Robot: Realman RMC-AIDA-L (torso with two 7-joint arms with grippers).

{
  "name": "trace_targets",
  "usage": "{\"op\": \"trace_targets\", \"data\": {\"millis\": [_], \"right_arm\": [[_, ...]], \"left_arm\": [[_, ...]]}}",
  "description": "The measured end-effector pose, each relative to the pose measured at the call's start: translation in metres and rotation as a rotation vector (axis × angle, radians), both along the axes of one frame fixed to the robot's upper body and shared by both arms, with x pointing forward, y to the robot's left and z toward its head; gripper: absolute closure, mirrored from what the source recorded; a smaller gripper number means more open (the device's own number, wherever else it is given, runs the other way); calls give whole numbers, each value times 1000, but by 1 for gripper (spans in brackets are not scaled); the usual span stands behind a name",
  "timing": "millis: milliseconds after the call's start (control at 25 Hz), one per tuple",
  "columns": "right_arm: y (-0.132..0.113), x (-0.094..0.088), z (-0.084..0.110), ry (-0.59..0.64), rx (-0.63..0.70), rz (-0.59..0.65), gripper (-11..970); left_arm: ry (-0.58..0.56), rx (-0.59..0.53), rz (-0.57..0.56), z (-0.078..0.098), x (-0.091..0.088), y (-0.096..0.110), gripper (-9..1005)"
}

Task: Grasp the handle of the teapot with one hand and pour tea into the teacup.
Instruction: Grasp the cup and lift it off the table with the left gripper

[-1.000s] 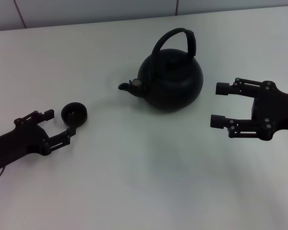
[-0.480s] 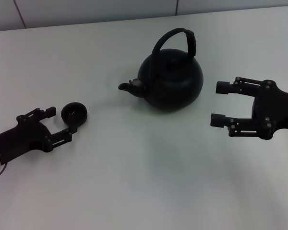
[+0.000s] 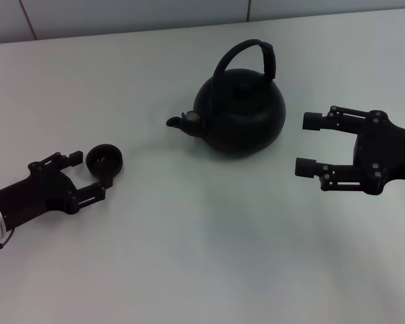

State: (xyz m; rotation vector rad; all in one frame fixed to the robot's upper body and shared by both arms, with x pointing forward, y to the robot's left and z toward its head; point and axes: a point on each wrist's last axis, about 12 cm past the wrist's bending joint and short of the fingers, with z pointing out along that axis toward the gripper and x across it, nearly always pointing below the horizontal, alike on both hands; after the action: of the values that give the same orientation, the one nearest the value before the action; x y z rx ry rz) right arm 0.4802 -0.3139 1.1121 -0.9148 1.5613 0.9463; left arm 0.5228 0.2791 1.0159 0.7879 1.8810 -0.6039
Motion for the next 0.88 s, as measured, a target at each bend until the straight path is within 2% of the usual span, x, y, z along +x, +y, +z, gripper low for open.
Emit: {"op": "trace_targets", "data": {"millis": [880], "right_arm": [[2,5,-3,11,2,-15,152]], "left_arm": [[-1,28,-9,0,6,-5,195]]}}
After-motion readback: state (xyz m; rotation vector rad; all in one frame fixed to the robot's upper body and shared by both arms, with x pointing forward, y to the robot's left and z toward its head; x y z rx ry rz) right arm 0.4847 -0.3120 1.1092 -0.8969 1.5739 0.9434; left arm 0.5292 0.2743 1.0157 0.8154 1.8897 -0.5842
